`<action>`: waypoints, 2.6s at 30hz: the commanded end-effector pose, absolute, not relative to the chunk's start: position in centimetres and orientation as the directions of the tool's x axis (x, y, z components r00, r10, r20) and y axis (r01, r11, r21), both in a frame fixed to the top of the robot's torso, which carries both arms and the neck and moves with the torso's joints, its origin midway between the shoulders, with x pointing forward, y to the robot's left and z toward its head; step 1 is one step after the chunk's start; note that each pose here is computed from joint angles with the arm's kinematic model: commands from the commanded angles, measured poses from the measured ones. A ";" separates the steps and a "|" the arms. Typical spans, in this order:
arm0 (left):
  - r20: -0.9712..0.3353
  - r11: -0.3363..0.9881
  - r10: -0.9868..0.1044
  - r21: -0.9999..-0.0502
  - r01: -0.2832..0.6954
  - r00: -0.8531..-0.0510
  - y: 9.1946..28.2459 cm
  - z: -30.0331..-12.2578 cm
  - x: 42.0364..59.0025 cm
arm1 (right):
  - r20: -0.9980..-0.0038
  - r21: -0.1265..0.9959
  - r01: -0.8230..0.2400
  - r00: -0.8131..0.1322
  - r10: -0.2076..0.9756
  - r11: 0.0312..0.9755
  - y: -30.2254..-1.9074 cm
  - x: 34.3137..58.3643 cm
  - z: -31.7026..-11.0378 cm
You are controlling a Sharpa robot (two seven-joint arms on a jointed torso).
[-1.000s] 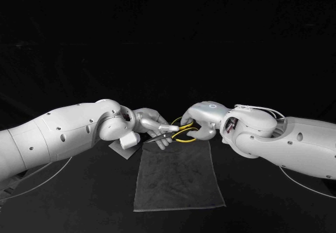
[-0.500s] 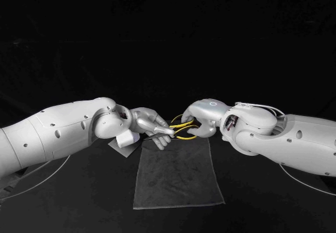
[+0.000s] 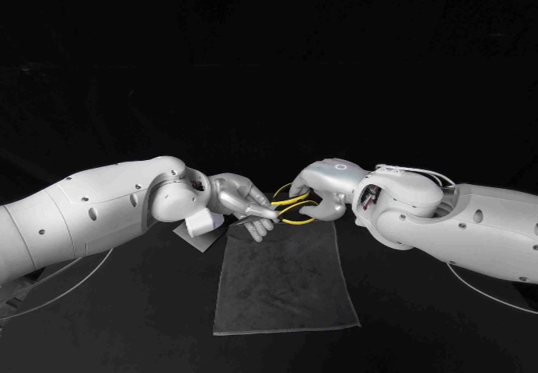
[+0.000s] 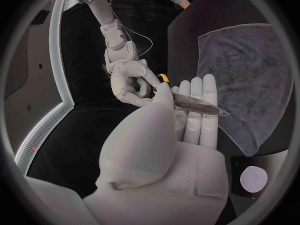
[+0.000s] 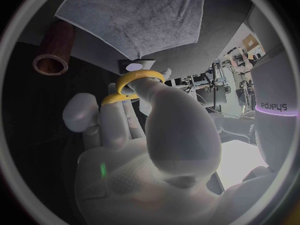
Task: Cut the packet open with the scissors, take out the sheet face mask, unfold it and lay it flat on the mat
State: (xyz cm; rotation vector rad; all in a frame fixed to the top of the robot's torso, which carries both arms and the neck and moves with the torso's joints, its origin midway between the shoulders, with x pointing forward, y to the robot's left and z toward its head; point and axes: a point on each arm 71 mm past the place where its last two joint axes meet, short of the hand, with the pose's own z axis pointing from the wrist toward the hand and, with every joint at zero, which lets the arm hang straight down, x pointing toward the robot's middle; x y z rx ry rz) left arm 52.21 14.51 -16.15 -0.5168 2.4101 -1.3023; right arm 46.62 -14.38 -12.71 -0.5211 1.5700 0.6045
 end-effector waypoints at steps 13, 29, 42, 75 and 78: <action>-0.071 0.486 -0.454 -0.855 -0.180 -0.888 14.3 -16.2 52.0 | -0.993 0.115 -0.654 -0.046 0.112 0.748 -14.7 46.9 -12.3; -0.070 0.528 -0.467 -0.822 -0.214 -0.881 14.6 -16.9 51.9 | -0.968 0.247 -0.677 -0.135 0.212 0.693 -15.5 46.3 -12.2; -0.075 0.531 -0.483 -0.817 -0.224 -0.873 14.9 -17.1 52.1 | -0.942 0.335 -0.643 -0.227 0.247 0.688 -16.9 45.9 -12.4; -0.059 0.542 -0.476 -0.805 -0.240 -0.877 15.1 -17.8 51.9 | -0.863 0.506 -0.568 -0.348 0.367 0.649 -18.7 46.2 -12.4; -0.058 0.543 -0.476 -0.804 -0.241 -0.877 15.2 -17.8 51.9 | -0.869 0.494 -0.561 -0.346 0.353 0.665 -18.8 46.3 -12.5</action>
